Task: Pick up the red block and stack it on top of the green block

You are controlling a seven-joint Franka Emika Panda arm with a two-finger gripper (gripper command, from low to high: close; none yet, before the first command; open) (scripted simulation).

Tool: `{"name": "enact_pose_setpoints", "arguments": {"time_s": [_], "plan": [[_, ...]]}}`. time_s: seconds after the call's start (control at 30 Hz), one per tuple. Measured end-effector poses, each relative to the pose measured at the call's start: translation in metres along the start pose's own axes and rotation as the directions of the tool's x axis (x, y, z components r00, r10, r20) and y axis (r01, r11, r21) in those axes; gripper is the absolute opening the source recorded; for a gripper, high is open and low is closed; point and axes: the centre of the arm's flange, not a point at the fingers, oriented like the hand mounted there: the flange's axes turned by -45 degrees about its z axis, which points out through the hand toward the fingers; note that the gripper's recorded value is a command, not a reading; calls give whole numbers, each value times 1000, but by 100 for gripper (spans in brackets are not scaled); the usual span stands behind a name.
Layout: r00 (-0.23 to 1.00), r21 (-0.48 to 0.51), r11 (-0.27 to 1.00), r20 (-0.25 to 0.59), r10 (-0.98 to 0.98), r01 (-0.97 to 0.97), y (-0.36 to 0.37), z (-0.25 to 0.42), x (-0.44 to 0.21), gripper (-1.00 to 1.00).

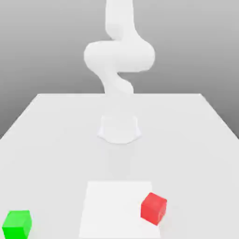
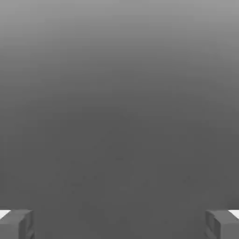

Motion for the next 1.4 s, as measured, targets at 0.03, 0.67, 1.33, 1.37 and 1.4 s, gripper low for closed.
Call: {"name": "enact_pose_setpoints", "arguments": {"time_s": [0.03, 0.67, 1.33, 1.37, 1.4], "plan": [[999, 19, 999, 33, -37, 36, -2, 24, -2, 0], [604, 446, 716, 389, -696, 537, -86, 351, -205, 0], [483, 518, 633, 409, -774, 575, -88, 398, -272, -100], [483, 518, 634, 410, -773, 574, -88, 390, -265, -100], [506, 502, 665, 432, -747, 553, -75, 388, -256, -100]]}}
